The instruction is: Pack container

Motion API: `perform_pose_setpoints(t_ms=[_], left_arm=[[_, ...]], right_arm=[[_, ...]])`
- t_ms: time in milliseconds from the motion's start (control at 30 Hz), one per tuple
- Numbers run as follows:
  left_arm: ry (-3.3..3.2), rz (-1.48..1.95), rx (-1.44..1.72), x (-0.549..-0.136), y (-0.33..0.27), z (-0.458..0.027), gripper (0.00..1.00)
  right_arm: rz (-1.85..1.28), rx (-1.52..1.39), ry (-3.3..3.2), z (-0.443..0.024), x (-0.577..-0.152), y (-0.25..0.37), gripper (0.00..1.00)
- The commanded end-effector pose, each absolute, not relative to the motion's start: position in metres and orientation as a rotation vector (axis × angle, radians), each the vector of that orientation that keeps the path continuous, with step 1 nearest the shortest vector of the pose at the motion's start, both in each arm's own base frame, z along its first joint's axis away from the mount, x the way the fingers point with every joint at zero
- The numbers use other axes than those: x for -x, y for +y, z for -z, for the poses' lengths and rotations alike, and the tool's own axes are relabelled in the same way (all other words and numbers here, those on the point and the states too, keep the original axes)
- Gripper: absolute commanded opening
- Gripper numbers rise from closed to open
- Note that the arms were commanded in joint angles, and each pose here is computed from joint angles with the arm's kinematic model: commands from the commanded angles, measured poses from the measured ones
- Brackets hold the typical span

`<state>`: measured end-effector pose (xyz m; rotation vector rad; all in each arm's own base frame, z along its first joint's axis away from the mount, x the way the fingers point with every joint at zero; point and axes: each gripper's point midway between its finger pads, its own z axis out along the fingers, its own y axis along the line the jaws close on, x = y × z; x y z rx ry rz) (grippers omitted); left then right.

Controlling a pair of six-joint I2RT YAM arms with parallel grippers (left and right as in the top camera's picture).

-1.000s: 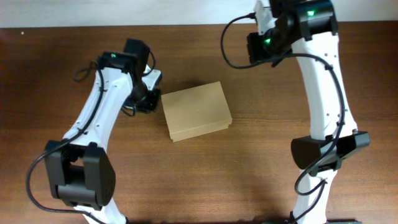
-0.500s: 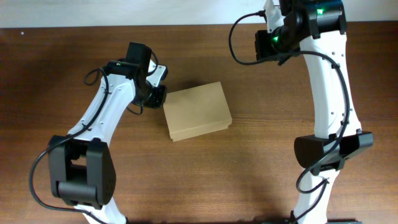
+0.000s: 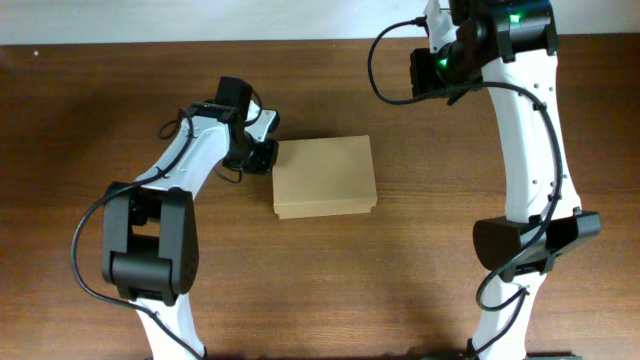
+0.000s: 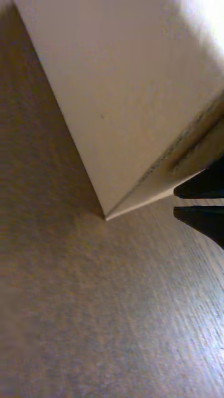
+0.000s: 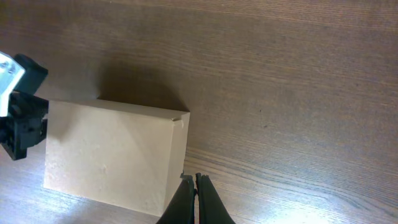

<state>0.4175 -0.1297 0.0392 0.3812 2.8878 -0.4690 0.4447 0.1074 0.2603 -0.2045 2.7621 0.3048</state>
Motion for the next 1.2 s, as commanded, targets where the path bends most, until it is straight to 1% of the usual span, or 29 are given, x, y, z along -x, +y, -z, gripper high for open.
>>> perform_pose_setpoints(t_ms=[0, 233, 367, 467, 500, 633, 767, 800, 867, 1000, 1100, 1133, 1167], left_arm=[[2.829, 0.526, -0.361, -0.432, -0.138, -0.054, 0.05], [2.763, 0.521, -0.367, -0.450, -0.141, -0.073, 0.06], [2.753, 0.482, -0.332, -0.461, -0.127, -0.098, 0.06], [2.704, 0.430, -0.281, -0.480, -0.108, -0.139, 0.06], [2.654, 0.397, -0.247, -0.491, -0.094, -0.173, 0.07], [2.526, 0.266, -0.188, -0.505, -0.057, -0.256, 0.08], [2.423, 0.079, -0.169, -0.496, -0.027, -0.322, 0.09], [2.375, 0.026, -0.151, -0.490, -0.020, -0.347, 0.10], [2.343, 0.015, -0.146, -0.483, -0.019, -0.365, 0.10], [2.350, 0.013, -0.146, -0.464, -0.018, -0.378, 0.10], [2.372, -0.017, -0.134, -0.454, -0.013, -0.379, 0.11], [2.379, -0.030, -0.129, -0.452, -0.011, -0.379, 0.13], [2.384, -0.038, -0.127, -0.450, -0.010, -0.379, 0.16]], right_arm=[[-0.316, 0.188, 2.729, -0.272, -0.444, 0.107, 0.04], [-0.311, 0.187, 2.730, -0.272, -0.445, 0.106, 0.04], [-0.305, 0.173, 2.722, -0.273, -0.447, 0.102, 0.04], [-0.294, 0.149, 2.708, -0.274, -0.452, 0.094, 0.04], [-0.290, 0.126, 2.695, -0.275, -0.457, 0.086, 0.04], [-0.272, 0.058, 2.667, -0.284, -0.461, 0.062, 0.04], [-0.114, -0.005, 2.629, -0.310, -0.449, 0.032, 0.04], [-0.042, -0.016, 2.584, -0.330, -0.441, 0.025, 0.04], [-0.050, -0.004, 2.504, -0.357, -0.434, 0.030, 0.04], [-0.069, -0.003, 2.350, -0.411, -0.406, 0.036, 0.04], [-0.035, -0.023, 2.273, -0.439, -0.385, 0.028, 0.05], [-0.023, -0.031, 2.253, -0.446, -0.379, 0.025, 0.08], [-0.015, -0.036, 2.232, -0.453, -0.374, 0.023, 0.16]])
